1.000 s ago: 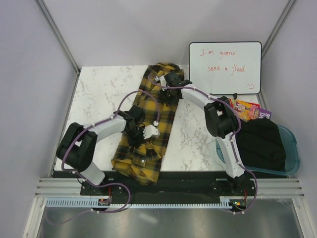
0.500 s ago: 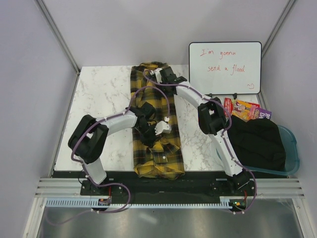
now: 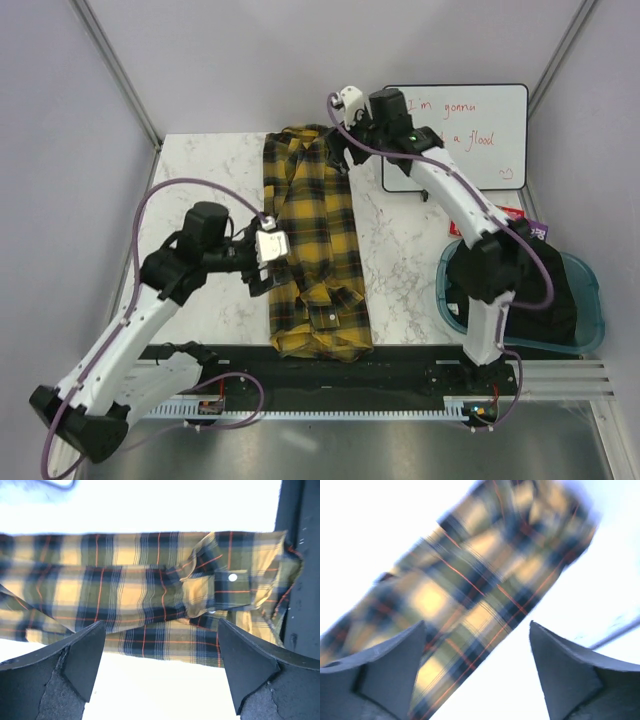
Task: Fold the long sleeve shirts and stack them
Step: Fold the shirt
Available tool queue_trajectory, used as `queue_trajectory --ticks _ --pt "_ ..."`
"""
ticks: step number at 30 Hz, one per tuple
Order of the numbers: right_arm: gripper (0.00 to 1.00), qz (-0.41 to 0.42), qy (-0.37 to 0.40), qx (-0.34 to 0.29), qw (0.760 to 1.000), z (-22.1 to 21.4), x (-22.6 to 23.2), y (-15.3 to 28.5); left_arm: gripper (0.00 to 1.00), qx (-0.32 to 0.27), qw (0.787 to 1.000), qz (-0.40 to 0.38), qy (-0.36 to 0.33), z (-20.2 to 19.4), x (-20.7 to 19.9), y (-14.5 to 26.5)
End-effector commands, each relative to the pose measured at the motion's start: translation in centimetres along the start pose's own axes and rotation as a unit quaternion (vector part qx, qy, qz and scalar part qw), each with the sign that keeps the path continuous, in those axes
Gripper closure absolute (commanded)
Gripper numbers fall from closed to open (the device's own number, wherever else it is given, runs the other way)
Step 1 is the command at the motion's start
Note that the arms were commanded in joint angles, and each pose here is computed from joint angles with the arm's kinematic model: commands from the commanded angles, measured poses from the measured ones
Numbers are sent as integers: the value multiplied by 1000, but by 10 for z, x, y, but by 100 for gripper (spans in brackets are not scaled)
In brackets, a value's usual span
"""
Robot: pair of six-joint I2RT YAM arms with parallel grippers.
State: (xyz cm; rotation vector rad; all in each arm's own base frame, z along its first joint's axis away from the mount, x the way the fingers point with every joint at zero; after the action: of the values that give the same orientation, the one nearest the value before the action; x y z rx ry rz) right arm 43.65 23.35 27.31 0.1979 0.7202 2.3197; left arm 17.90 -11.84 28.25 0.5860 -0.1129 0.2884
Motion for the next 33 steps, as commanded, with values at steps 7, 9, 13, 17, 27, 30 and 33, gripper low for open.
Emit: queue_trajectory --ticks 7,9,13,17,27,30,33 --pt "33 215 -110 65 968 -69 81 77 11 54 995 -82 -25 -66 -29 -24" --pt "36 237 -169 108 951 -107 95 72 16 53 995 -87 -17 -79 -32 -34" --pt "43 220 -188 122 949 -143 107 72 32 61 996 -70 6 -96 -33 -46" --pt "44 226 -199 157 941 -173 118 78 39 76 993 -74 55 -105 -30 -56" --pt "43 257 -192 183 929 -195 141 73 41 47 994 -89 52 -109 -34 -62" --pt "53 261 -182 193 928 -199 146 68 45 28 994 -97 48 -108 -37 -64" --pt "60 266 -184 198 925 -200 148 65 45 24 993 -115 22 -111 -41 -68"
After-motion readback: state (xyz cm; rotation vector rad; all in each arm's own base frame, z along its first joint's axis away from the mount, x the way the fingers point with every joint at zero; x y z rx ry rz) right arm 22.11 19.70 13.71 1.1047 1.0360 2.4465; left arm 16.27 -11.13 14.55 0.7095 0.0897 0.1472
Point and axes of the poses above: each gripper's point midway between its finger pads, its own y axis back along the fingers, its own x axis along the line the jaws close on, z = x × y, the point moved 10 cm from there along y, back along the fingers, and after that the axes turned 4 degrees about y, right-handed, at the moved point
